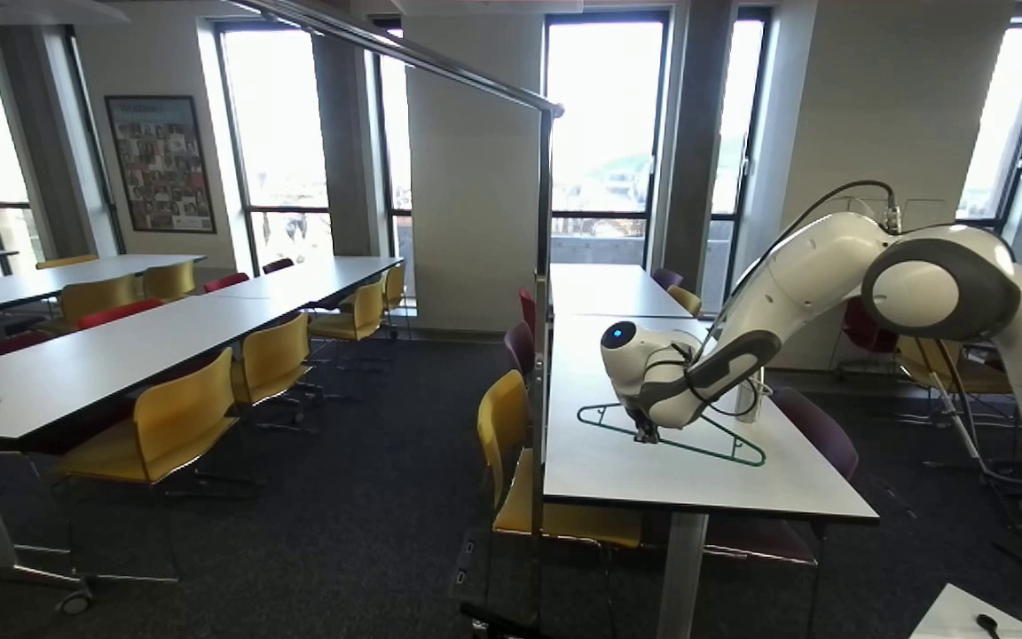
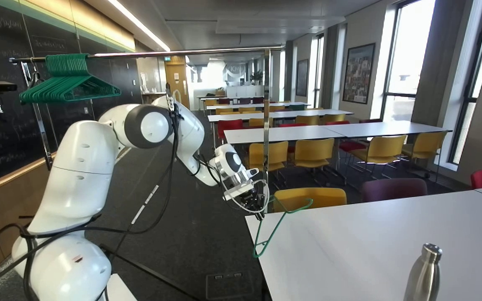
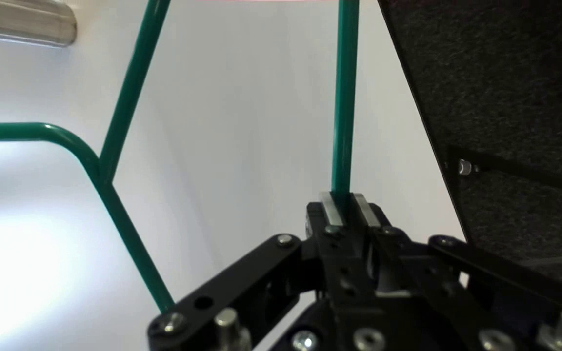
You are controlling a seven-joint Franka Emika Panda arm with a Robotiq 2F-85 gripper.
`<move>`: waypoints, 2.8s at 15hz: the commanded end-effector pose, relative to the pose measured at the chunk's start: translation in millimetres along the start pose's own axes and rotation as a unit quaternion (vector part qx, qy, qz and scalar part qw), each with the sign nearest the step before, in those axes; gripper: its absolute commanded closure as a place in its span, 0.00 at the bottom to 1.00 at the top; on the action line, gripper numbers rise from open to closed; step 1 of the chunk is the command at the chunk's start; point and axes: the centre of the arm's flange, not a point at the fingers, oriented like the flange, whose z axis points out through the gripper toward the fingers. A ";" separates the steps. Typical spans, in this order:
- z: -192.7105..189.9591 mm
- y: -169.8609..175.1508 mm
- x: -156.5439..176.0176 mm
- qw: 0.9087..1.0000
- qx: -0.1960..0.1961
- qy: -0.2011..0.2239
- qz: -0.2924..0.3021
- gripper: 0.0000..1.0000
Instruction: Put the green hanger on the metal rod
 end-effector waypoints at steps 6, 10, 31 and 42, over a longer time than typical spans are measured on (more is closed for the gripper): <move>-71.9 -22.0 -66.3 0.995 -0.096 0.011 -0.028 0.98; -113.8 -25.7 -75.6 0.993 -0.110 0.034 -0.018 0.98; -223.9 -33.4 -69.5 0.986 -0.142 0.087 0.024 0.90; -343.2 29.8 -18.5 0.943 -0.322 0.087 -0.006 0.98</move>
